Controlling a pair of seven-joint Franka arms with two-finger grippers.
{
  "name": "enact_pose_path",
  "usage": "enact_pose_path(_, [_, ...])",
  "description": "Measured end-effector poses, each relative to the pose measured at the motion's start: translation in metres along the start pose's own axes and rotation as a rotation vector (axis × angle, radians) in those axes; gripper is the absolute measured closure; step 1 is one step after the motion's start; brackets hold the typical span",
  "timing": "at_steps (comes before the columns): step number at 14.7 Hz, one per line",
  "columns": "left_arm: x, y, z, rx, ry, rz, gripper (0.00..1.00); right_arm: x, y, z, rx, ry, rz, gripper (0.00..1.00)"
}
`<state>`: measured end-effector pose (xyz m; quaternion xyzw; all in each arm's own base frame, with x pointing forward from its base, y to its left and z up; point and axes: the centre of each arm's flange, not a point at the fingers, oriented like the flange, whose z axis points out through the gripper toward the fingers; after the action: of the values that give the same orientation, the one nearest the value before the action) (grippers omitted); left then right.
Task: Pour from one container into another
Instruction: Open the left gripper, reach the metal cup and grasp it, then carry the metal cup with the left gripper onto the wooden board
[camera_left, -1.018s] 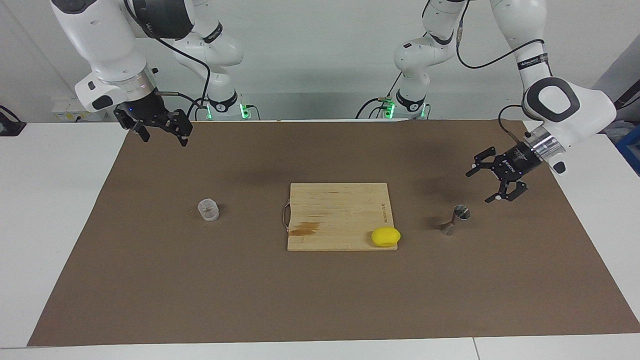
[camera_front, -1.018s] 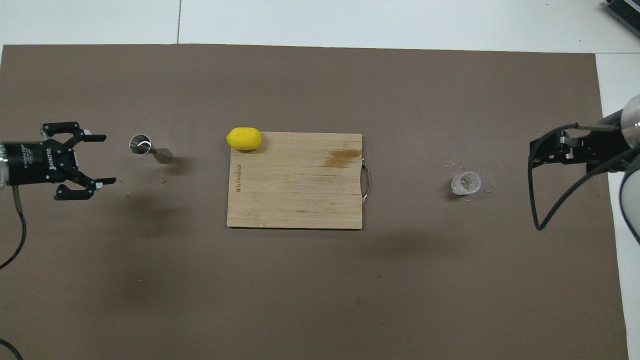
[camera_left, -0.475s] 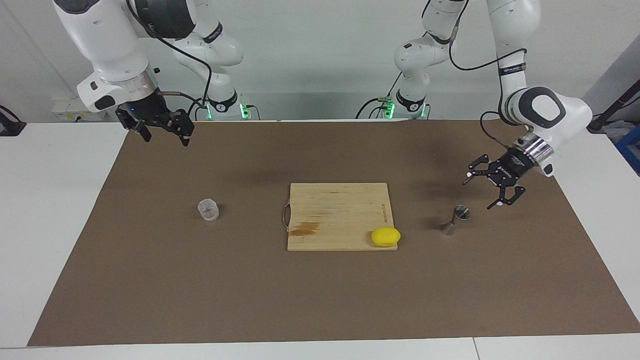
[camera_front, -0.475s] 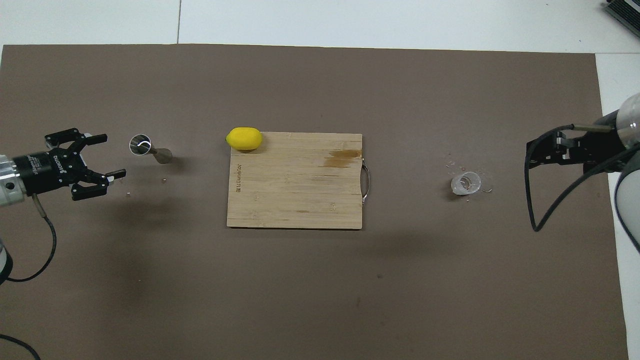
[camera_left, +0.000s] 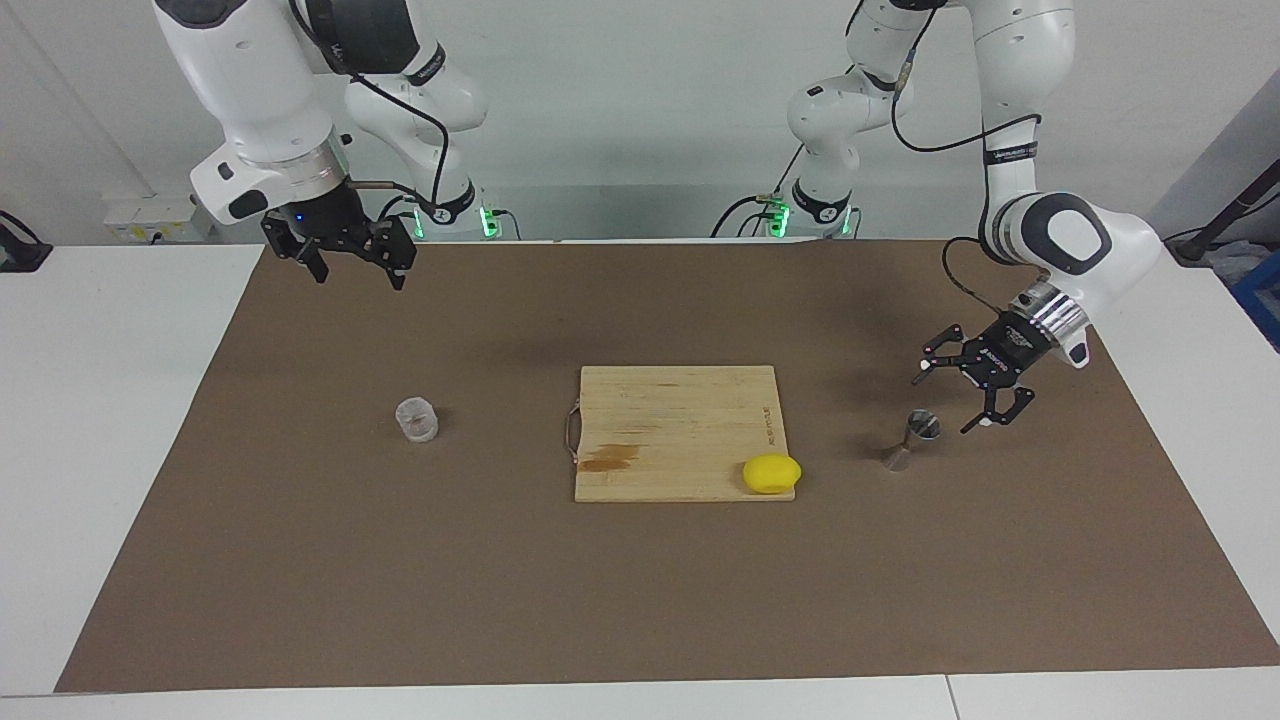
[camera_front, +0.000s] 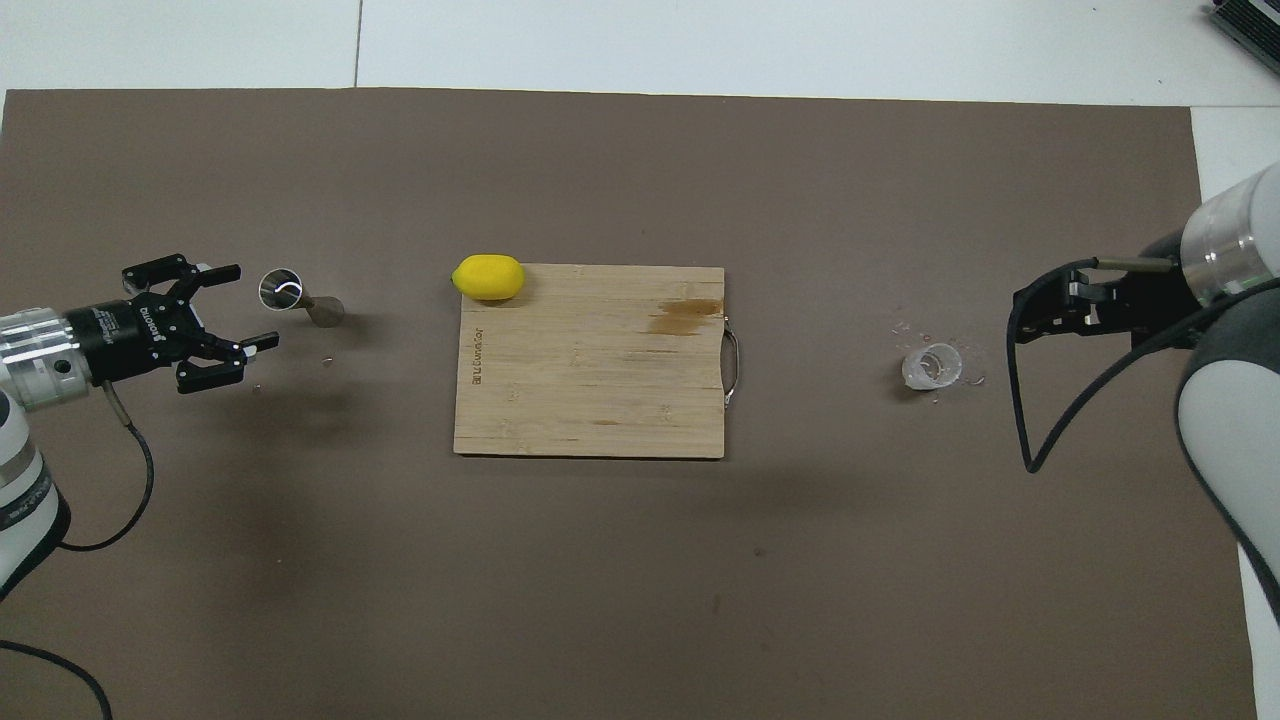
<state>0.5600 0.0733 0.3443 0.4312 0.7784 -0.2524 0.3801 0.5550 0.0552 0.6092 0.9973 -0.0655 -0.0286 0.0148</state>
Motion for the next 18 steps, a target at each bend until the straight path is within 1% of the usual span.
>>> enact_pose_path(5, [0.008,0.001,0.018,-0.015,-0.011,0.019,0.00,-0.002,0.004,0.003,-0.019,0.007,0.004,0.00])
enact_pose_path(11, [0.002,-0.003,0.026,-0.014,-0.025,0.021,0.01,-0.009,0.008,0.005,-0.021,0.008,0.010,0.00])
enact_pose_path(13, [0.001,-0.003,0.027,-0.018,-0.026,0.020,0.03,-0.009,0.011,0.005,-0.021,0.008,0.016,0.00])
enact_pose_path(14, [0.001,-0.003,0.027,-0.018,-0.026,0.020,0.06,-0.008,0.012,0.005,-0.020,0.007,0.019,0.00])
enact_pose_path(15, [0.001,-0.003,0.027,-0.019,-0.026,0.019,0.06,-0.008,0.013,0.005,-0.020,0.007,0.021,0.00])
enact_pose_path(17, [0.001,-0.003,0.027,-0.019,-0.026,0.020,0.19,-0.008,0.015,0.005,-0.020,0.007,0.023,0.00])
enact_pose_path(18, [0.001,-0.003,0.027,-0.020,-0.027,0.019,0.19,-0.008,0.015,0.005,-0.020,0.007,0.024,0.00])
